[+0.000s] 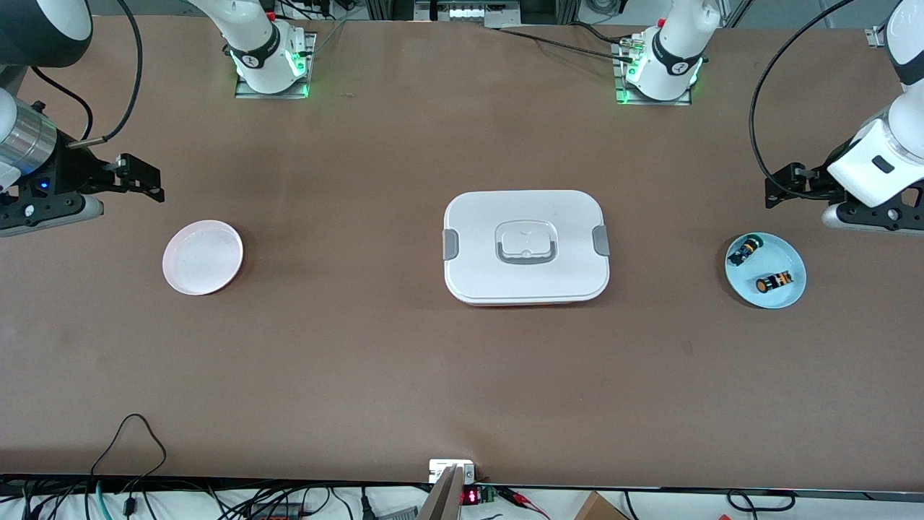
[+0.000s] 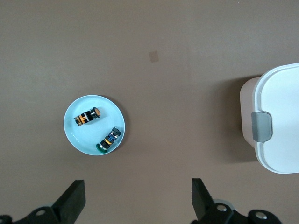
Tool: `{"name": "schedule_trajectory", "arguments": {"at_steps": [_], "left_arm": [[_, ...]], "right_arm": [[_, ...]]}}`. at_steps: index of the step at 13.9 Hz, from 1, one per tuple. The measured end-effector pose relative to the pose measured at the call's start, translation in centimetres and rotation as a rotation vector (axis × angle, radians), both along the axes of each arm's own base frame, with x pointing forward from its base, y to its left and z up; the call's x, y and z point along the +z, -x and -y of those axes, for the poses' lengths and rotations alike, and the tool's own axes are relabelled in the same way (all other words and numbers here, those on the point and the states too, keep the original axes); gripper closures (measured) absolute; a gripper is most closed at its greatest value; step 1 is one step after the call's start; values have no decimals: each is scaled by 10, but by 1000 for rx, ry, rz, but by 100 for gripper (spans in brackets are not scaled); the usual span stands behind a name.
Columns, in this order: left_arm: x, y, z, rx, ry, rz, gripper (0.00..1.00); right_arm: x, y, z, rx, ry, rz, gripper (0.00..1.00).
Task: Transfer orange switch to right arm and place
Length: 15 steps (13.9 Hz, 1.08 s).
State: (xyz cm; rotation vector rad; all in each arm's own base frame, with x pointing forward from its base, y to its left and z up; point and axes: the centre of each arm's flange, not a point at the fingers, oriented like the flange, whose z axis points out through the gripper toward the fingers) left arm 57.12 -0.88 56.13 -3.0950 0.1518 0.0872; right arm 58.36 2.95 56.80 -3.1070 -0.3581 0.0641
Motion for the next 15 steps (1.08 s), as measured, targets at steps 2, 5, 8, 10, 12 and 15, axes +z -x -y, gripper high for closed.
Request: {"name": "schedule_trajectory", "arguments": {"at_steps": [2,5,8,10,12,15], "left_arm": [[0,0,0,0,0,0,0],[0,0,0,0,0,-1,0],[-4,4,-1,57,-5,-39,0],[-8,3,-4,158,-18,-73,0],[-13,-3,-20,228,-30,-106,0],[-55,-24,-85,344,-40,-138,0]], "right_arm": [[0,0,0,0,0,0,0],[0,0,0,0,0,0,0],[0,0,0,0,0,0,0],[0,0,0,-1,0,0,0],[0,0,0,-1,0,-1,0],[0,0,1,-1,0,-2,0]]}}
